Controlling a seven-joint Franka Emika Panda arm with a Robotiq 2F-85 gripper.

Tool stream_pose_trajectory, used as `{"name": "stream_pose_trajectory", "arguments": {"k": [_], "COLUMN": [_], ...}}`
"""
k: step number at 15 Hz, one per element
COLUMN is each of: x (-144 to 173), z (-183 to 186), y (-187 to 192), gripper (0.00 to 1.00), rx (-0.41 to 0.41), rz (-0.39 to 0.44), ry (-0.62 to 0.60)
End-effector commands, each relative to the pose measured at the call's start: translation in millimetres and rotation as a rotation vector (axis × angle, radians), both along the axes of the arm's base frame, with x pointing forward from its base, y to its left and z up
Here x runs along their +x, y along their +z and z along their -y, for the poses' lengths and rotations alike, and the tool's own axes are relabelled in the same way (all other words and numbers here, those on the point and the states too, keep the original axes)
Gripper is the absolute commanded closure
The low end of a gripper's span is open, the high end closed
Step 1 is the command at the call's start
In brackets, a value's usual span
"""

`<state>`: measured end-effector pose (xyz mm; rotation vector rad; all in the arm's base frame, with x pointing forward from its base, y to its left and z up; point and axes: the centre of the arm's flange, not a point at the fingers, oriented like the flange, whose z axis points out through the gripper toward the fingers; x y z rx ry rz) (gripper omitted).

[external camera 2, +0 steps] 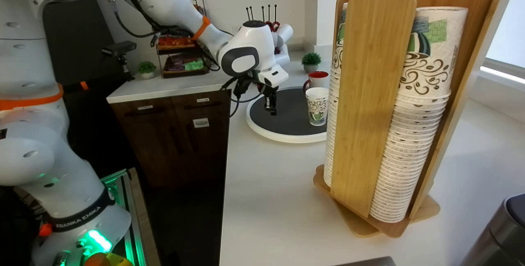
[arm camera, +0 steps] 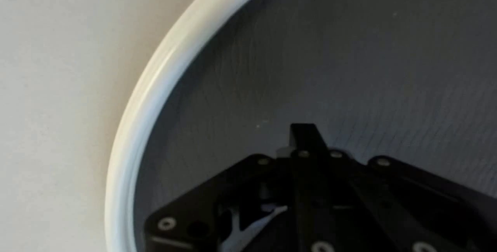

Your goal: Rotate the tray clockwise.

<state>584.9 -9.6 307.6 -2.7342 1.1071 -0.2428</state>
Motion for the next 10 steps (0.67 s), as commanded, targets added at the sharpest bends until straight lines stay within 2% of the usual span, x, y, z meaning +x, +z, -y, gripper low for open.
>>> {"name": "stream_pose_trajectory", "arguments": {"k": [1,4,8,10], "x": [-7,-4,-1,3], "z": [2,14,37,47], "y": [27,31,14,4], "gripper": [1.00,1.00,1.00,1.00], "rx": [0.063,0.006,-0.082,-0.139], "rz": [-0.038,-0.008,-0.006,0.051], "ry": [0.007,-0.040,-0.099,-0.131]}}
